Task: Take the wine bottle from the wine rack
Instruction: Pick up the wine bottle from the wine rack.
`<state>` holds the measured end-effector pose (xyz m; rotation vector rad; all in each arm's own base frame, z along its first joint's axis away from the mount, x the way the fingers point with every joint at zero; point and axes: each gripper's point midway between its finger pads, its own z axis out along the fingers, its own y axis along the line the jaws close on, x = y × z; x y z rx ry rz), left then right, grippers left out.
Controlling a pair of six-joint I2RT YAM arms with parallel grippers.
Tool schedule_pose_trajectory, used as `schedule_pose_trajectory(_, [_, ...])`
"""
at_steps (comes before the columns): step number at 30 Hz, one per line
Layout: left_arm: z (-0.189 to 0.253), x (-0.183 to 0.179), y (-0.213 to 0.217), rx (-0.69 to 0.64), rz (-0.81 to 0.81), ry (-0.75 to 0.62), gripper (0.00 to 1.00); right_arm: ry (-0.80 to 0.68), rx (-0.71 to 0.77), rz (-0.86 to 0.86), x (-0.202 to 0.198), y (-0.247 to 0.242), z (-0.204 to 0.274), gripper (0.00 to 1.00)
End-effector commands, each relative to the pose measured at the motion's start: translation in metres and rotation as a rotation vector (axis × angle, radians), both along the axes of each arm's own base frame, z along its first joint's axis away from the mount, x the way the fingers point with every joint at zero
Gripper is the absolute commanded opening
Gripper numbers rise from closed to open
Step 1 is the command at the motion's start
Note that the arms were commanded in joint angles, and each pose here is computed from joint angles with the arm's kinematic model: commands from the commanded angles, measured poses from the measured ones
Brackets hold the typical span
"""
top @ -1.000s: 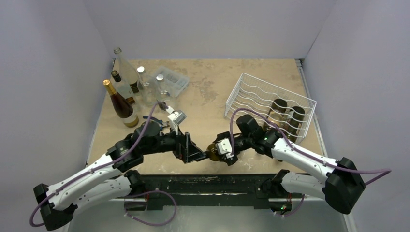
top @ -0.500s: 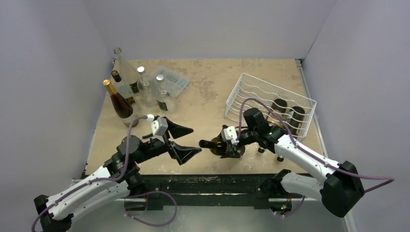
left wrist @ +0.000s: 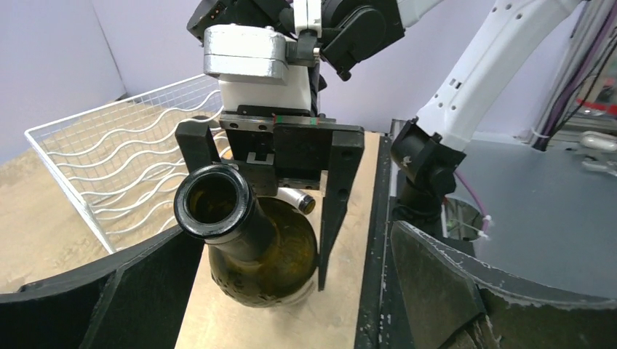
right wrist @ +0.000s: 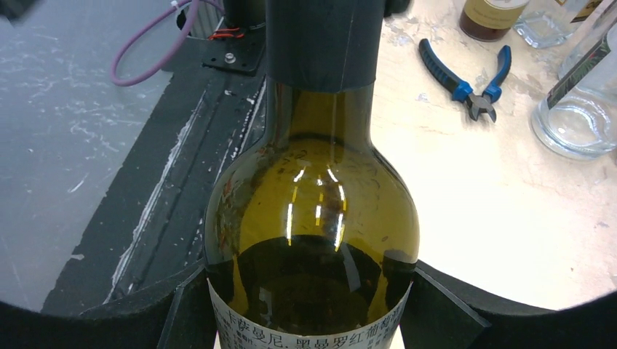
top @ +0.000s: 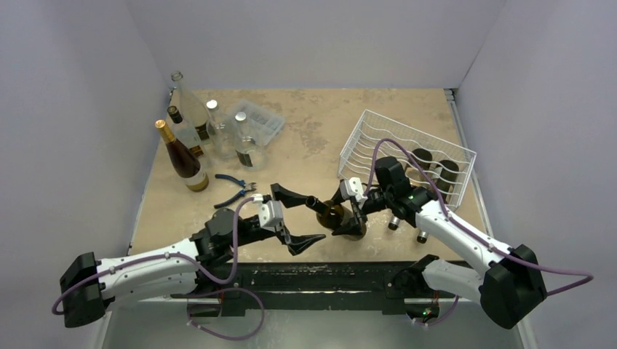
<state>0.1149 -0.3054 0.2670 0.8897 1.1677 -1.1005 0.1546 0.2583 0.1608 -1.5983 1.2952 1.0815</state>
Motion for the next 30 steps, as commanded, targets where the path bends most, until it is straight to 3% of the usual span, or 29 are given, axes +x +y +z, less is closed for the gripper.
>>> schedule_pose_trajectory(1, [0.025,0.015,-0.007,-0.107,0.083,-0.128,1.00,-0.098,0.137,0.065,0.003,0.011,0.051,0.20])
schedule_pose_trajectory(12, [0.027,0.028,-0.016,-0.325,0.139,-0.094,0.85,-0.105,0.142,0.064,0.003,0.009,0.052,0.20])
schedule_pose_trajectory(23, [0.023,0.032,-0.022,-0.317,0.154,-0.068,0.62,-0.108,0.142,0.057,0.004,0.008,0.053,0.19])
schedule_pose_trajectory(30, [0.024,0.033,-0.025,-0.317,0.153,-0.066,0.33,-0.109,0.142,0.054,0.005,0.007,0.053,0.19])
